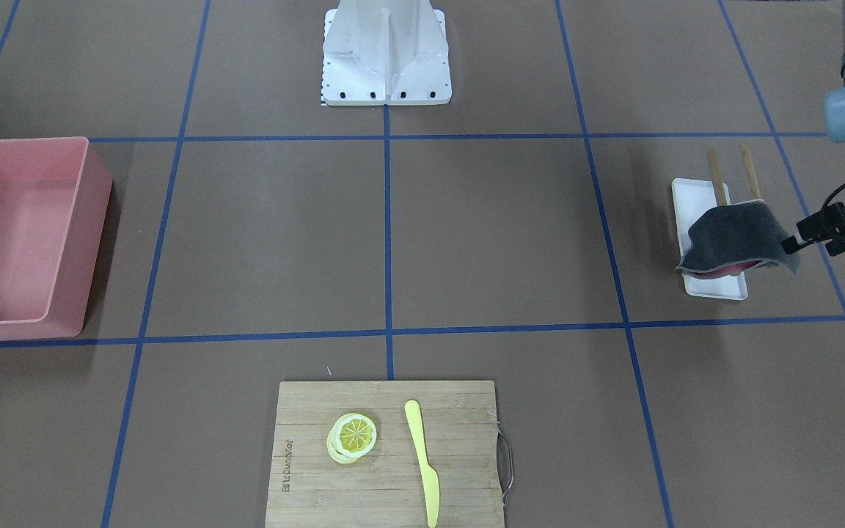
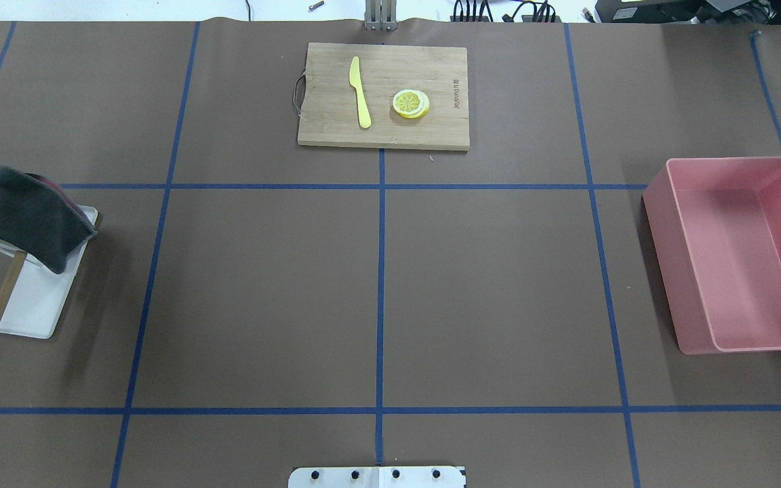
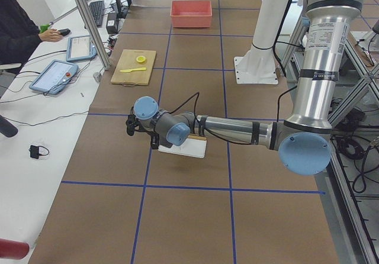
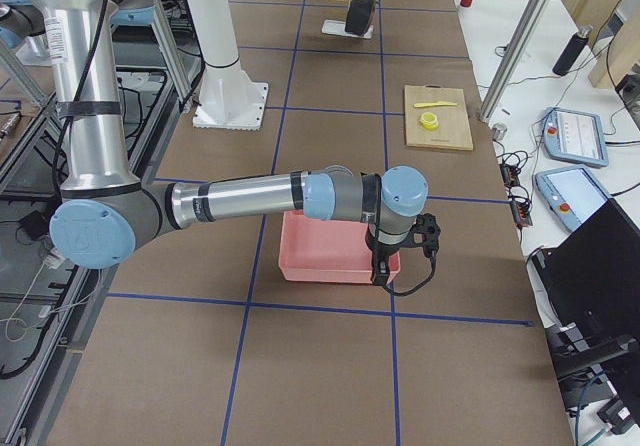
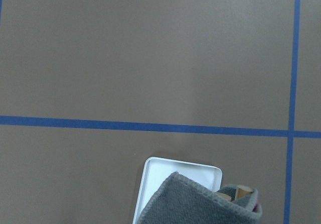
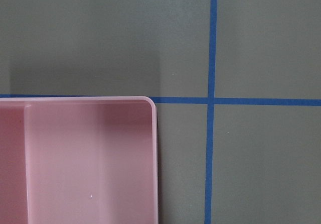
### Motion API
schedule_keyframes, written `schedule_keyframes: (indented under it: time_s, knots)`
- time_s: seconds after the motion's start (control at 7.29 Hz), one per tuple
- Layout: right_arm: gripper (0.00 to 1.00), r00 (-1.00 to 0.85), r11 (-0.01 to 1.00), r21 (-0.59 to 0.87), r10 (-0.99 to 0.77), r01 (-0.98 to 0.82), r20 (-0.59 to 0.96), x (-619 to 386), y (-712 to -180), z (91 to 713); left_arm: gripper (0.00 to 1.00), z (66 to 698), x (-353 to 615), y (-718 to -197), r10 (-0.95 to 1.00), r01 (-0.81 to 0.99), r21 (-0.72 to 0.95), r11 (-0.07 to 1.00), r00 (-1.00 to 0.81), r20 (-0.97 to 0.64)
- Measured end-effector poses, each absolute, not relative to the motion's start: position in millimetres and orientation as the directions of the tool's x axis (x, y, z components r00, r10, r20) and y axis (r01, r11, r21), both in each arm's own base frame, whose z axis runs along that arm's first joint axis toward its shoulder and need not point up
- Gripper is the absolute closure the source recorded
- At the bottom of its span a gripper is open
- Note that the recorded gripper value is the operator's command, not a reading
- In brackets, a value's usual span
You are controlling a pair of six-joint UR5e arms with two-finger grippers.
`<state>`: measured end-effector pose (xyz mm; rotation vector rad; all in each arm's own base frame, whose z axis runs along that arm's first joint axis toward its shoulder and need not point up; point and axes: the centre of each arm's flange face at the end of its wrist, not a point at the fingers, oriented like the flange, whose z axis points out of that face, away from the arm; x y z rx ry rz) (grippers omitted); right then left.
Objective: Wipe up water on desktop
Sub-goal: 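Grasp the grey cloth on the white tray rack with the left gripper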
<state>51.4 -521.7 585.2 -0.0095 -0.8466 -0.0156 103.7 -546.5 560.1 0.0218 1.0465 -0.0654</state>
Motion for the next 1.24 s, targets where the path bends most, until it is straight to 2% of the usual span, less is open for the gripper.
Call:
schedule_keyframes:
  time_s: [0.14,0.27,0.41,0.55,0.69,0.82,1.24]
  knots:
    - [0.00,0.661,1.000,-0.001,-0.011,0.018,0.750,51,-522,584,0.03,558,108,-546,-0.036,0.056,-0.009,0.998,0.498,-0.866]
    - [0.00,0.660,1.000,-0.001,-0.011,0.018,0.751,51,-522,584,0.13,557,113,-546,-0.026,0.048,-0.002,0.999,0.496,-0.868]
    - [0.00,0.659,1.000,-0.001,-0.011,0.018,0.752,51,-522,584,0.44,556,118,-545,-0.009,0.039,0.012,0.999,0.493,-0.870]
    - [0.00,0.659,1.000,-0.001,-0.011,0.018,0.752,51,-522,584,0.69,555,121,-545,0.003,0.034,0.023,0.999,0.490,-0.872]
    - [0.00,0.659,1.000,-0.002,-0.010,0.018,0.752,51,-522,585,0.90,555,122,-545,0.009,0.032,0.028,0.999,0.488,-0.873]
    - [0.00,0.659,1.000,-0.002,-0.010,0.018,0.752,51,-523,584,1.00,554,122,-544,0.012,0.032,0.031,0.999,0.487,-0.873]
    - [0.00,0.659,1.000,-0.002,-0.010,0.017,0.752,51,-524,582,1.00,552,121,-541,0.017,0.028,0.035,0.999,0.482,-0.876]
